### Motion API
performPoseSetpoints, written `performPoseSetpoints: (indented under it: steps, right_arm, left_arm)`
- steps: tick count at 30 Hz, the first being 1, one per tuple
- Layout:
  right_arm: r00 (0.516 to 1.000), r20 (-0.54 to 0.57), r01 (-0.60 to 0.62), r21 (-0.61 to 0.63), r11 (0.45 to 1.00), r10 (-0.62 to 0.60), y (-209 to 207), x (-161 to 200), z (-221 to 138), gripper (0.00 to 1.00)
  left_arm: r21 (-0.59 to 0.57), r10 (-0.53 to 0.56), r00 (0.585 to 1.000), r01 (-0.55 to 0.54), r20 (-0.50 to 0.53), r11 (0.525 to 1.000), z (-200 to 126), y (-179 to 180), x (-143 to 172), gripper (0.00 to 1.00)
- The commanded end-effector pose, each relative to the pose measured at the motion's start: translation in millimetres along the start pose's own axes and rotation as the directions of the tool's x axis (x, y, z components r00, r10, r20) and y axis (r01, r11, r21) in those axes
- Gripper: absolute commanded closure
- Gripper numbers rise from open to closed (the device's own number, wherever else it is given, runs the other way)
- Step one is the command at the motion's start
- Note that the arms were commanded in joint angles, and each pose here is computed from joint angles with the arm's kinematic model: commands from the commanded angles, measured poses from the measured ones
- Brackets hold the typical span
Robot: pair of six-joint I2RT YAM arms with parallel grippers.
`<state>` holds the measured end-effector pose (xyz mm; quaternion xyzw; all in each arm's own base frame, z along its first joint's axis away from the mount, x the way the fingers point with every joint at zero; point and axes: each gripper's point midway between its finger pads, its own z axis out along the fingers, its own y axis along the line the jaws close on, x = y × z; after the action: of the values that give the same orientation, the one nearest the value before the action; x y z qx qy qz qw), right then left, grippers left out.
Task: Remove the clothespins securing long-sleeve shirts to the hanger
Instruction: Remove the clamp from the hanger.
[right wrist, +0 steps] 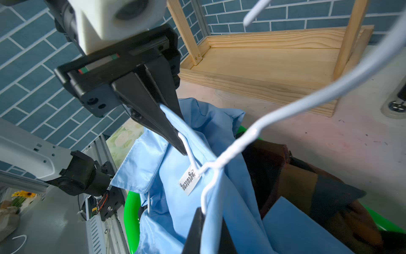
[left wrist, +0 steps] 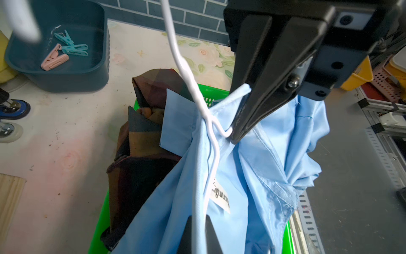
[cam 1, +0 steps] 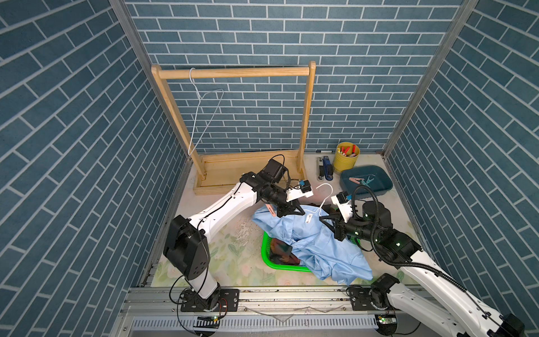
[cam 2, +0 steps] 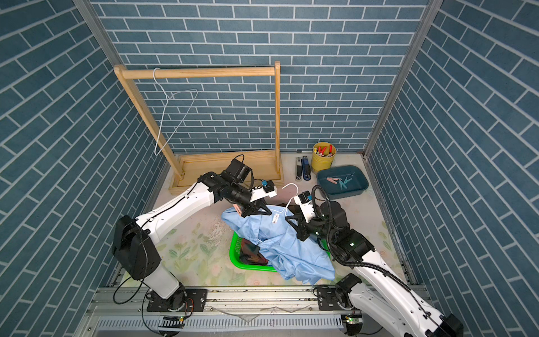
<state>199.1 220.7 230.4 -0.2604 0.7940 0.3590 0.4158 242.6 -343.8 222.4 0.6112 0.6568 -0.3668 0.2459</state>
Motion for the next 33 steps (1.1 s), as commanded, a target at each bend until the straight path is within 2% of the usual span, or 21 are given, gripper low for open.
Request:
performPoseSetpoints:
  steps: [1, 3, 7, 10, 12, 14, 19, 23, 26, 30, 33]
  right_arm:
    - [0.997, 0.067, 0.012, 0.227, 0.974, -0.028, -35, -17, -12, 1.00]
    - [0.996, 0.066, 0.031, 0.314, 0.949, -0.055, -48, -23, -17, 1.00]
    - [0.989, 0.067, 0.104, 0.308, 0.946, -0.131, -44, -36, -15, 1.00]
    - [0.987, 0.054, 0.131, 0.277, 0.952, -0.151, -40, -33, -12, 1.00]
    - [0.987, 0.051, 0.140, 0.230, 0.963, -0.156, -32, -28, -11, 1.00]
    - [0.983, 0.071, 0.154, 0.164, 0.974, -0.167, -19, -24, -14, 1.00]
    - [0.972, 0.131, 0.180, 0.114, 0.977, -0.194, -6, -25, -25, 1.00]
    - [0.968, 0.126, 0.211, 0.078, 0.974, -0.219, 1, -25, -25, 1.00]
    - [0.960, 0.135, 0.239, 0.060, 0.969, -0.245, 6, -24, -27, 1.00]
    - [0.945, 0.179, 0.270, 0.048, 0.962, -0.274, 13, -28, -33, 1.00]
    - [0.941, 0.189, 0.280, 0.036, 0.959, -0.282, 16, -29, -33, 1.00]
  left_arm:
    - [-0.104, 0.004, 1.000, -0.004, 0.003, 0.995, 11, 19, -17, 0.98]
    - [-0.165, -0.001, 1.000, 0.003, 0.012, 0.986, 11, 32, -22, 0.98]
    - [-0.288, 0.005, 0.999, 0.007, 0.041, 0.958, 1, 51, -33, 0.96]
    - [-0.401, 0.034, 0.998, -0.013, 0.046, 0.916, -18, 62, -40, 0.86]
    - [-0.421, 0.043, 0.997, -0.013, 0.063, 0.907, -30, 62, -44, 0.76]
    - [-0.412, 0.041, 0.996, -0.004, 0.081, 0.911, -40, 59, -48, 0.66]
    - [-0.419, 0.015, 0.989, 0.049, 0.149, 0.907, -63, 64, -50, 0.57]
    - [-0.420, -0.011, 0.950, 0.148, 0.311, 0.895, -98, 74, -54, 0.49]
    - [-0.406, -0.046, 0.911, 0.228, 0.410, 0.885, -123, 84, -43, 0.47]
    - [-0.285, -0.084, 0.836, 0.277, 0.542, 0.918, -153, 79, -29, 0.42]
    - [-0.184, -0.124, 0.839, 0.257, 0.531, 0.949, -148, 63, -15, 0.39]
